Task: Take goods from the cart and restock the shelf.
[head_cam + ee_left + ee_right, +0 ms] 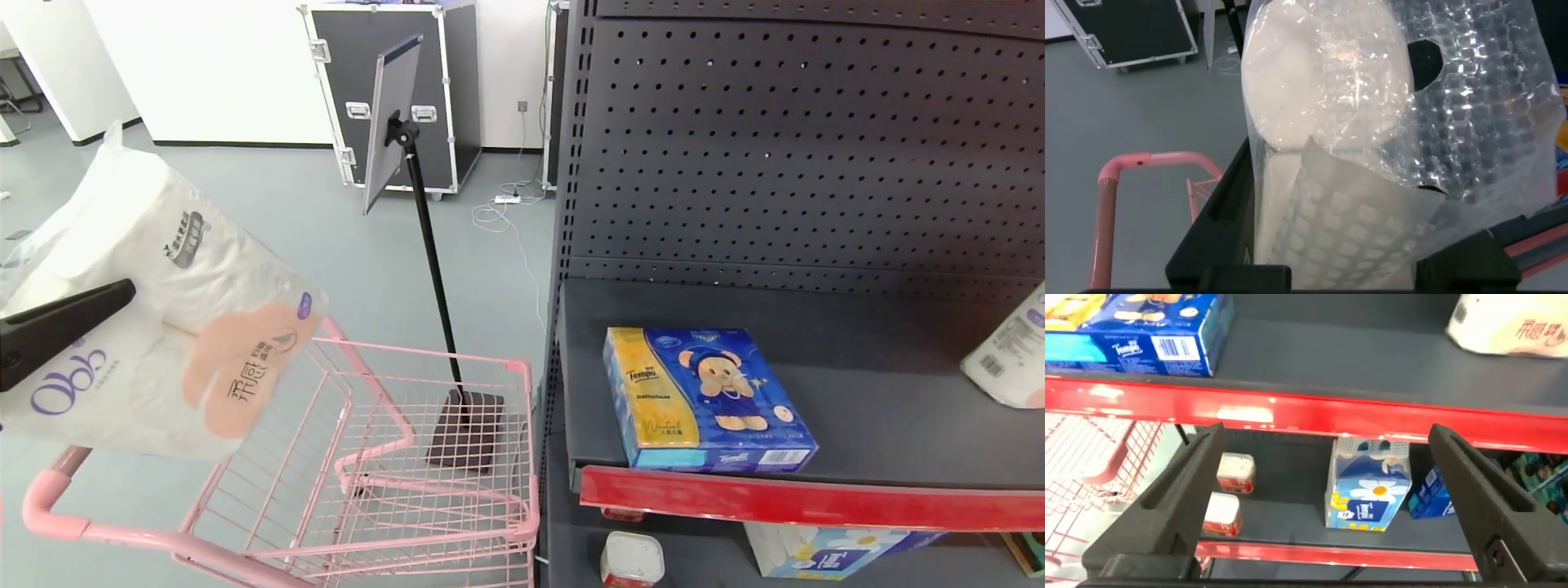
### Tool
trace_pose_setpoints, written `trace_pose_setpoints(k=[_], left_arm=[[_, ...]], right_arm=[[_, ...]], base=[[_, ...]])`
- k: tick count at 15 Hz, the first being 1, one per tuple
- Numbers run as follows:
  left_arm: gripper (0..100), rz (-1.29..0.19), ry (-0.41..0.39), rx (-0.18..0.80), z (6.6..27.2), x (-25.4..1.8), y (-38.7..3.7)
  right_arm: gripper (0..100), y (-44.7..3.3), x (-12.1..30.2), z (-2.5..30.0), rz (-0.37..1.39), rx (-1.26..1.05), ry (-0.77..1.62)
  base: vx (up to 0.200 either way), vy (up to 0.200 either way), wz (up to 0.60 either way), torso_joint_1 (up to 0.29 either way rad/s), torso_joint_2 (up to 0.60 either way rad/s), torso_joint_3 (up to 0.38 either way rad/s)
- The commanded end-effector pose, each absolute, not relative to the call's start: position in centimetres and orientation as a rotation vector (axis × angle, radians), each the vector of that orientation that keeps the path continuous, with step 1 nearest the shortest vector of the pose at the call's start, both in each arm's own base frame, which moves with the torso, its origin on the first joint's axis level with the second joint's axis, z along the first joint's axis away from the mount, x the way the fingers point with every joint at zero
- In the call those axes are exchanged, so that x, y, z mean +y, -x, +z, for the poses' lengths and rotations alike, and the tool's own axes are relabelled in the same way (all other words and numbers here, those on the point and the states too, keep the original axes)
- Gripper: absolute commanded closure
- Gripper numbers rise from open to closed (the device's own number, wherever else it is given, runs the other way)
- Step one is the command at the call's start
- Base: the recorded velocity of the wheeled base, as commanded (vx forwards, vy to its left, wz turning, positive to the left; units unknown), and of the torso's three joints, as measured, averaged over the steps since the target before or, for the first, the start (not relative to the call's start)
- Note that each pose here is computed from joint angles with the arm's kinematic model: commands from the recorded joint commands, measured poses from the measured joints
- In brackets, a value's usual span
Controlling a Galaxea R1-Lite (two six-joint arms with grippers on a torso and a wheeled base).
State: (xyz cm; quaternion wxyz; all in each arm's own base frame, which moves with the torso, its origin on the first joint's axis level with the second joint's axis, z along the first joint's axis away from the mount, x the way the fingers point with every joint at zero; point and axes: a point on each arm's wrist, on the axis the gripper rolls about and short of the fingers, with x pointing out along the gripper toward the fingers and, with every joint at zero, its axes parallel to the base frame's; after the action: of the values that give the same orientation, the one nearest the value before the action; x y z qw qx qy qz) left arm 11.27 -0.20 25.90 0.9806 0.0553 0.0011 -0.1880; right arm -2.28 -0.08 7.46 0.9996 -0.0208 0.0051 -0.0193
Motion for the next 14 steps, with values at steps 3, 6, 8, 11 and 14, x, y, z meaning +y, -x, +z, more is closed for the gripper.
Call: trace_pose_setpoints(k=[3,6,8,11,14], left_arm=[[100,-0.38,-0.112,0.007,25.82,-0.19,-11.31],[100,-0.38,-0.113,0.004,25.88,-0.19,-11.31],[100,-0.38,-0.112,0.007,25.82,-0.19,-11.31],[100,-0.38,-0.114,0.004,25.88,-0.19,-11.31],[100,-0.38,-0.115,0.002,25.89,-0.2,-11.27]], right_arm=[[0,2.27,-0.08,7.46,-0.037,0.012,0.043],[0,2.27,-0.08,7.46,-0.037,0.012,0.043],[0,2.27,-0.08,7.46,-0.035,0.011,0.043],[0,2.28,-0.08,7.45,-0.037,0.01,0.043],[0,2.27,-0.08,7.46,-0.035,0.011,0.043]], base=[[0.0,-0.2,0.0,0.009,0.0,0.004],[0.0,-0.2,0.0,-0.001,0.0,0.002],[0.0,-0.2,0.0,0.002,0.0,0.0],[0.0,-0.2,0.0,0.004,0.0,-0.001],[0.0,-0.2,0.0,0.004,0.0,0.001]])
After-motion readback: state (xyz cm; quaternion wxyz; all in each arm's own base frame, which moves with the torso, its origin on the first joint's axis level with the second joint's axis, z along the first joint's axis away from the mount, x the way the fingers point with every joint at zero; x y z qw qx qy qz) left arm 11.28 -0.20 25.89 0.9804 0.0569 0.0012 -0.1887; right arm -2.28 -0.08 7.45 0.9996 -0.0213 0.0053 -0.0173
